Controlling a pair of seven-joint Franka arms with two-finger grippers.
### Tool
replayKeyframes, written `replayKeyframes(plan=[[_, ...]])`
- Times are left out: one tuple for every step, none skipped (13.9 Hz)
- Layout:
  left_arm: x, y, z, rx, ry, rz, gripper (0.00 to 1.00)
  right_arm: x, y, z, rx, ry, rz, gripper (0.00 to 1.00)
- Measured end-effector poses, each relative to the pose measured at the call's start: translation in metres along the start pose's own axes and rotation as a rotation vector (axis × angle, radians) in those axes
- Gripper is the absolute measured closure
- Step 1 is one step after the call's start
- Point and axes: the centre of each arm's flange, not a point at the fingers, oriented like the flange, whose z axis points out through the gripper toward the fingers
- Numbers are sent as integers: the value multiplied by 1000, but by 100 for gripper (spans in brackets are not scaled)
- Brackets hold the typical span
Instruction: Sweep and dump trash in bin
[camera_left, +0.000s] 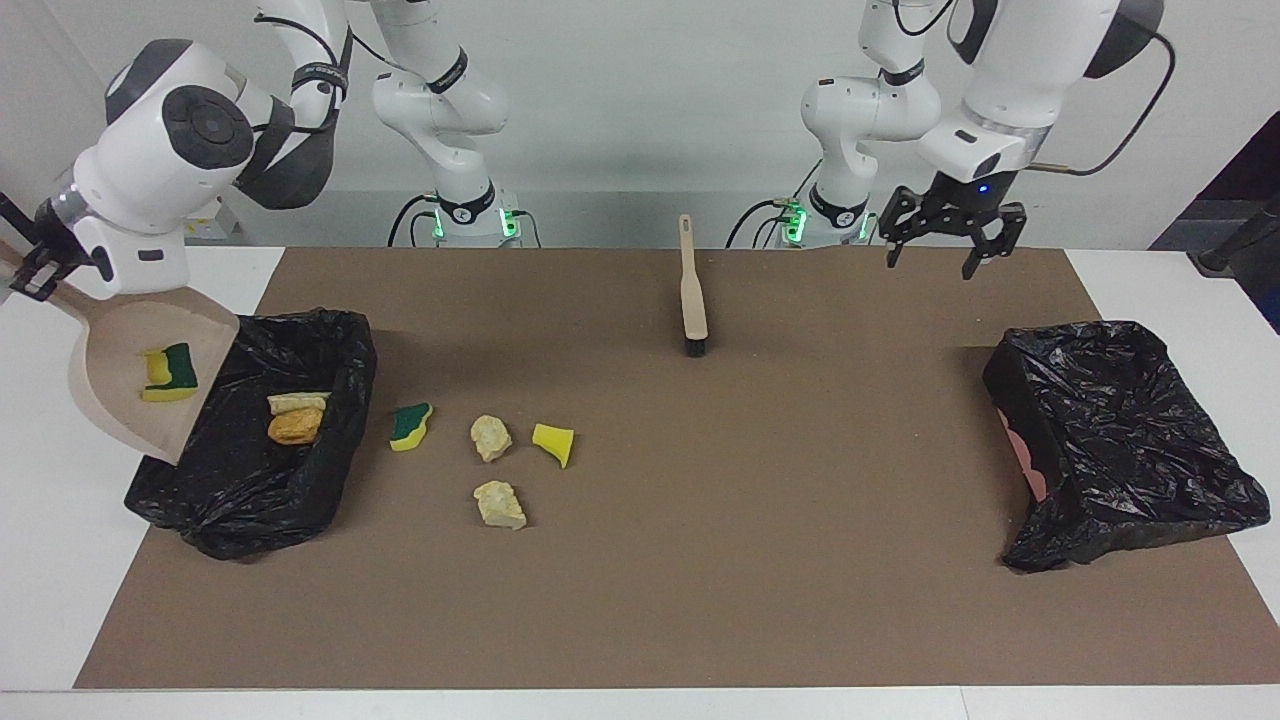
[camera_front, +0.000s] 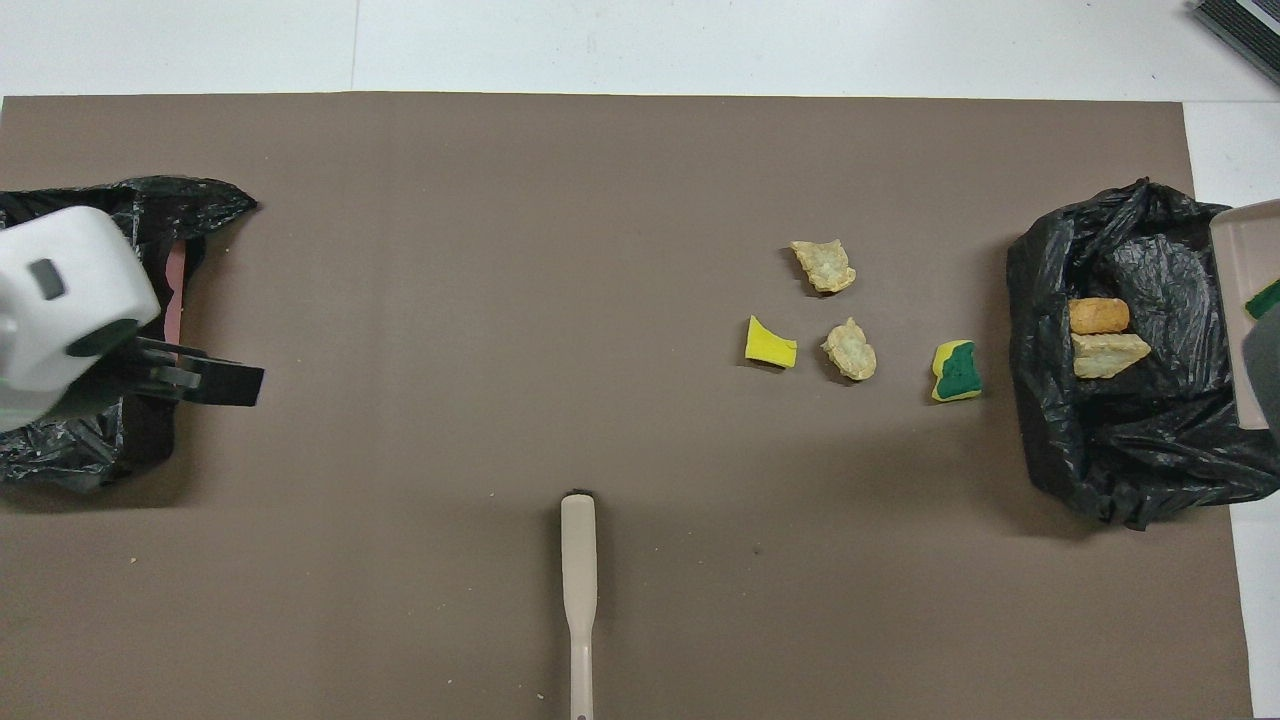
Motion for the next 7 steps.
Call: replayKeyframes(plan=[[0, -12, -13, 0, -4, -6, 0, 1, 2, -7, -14, -29, -16, 69], [0, -20, -20, -3, -19, -15, 0, 5, 4, -18, -34, -61, -32, 69], [4, -26, -24, -5, -34, -20, 0, 9, 6, -31, -58, -88, -48, 69], [10, -30, -26, -6, -42, -21, 0, 14, 8, -43, -77, -108, -62, 69], [18, -32, -27, -7, -49, -20, 0, 18, 8, -52, -87, -123, -71, 69], [26, -34, -25, -8, -55, -20, 0, 19, 7, -56, -92, -128, -74, 69], [31, -36, -21, -9, -60, -22, 0, 19, 6, -56, -92, -130, -76, 69]])
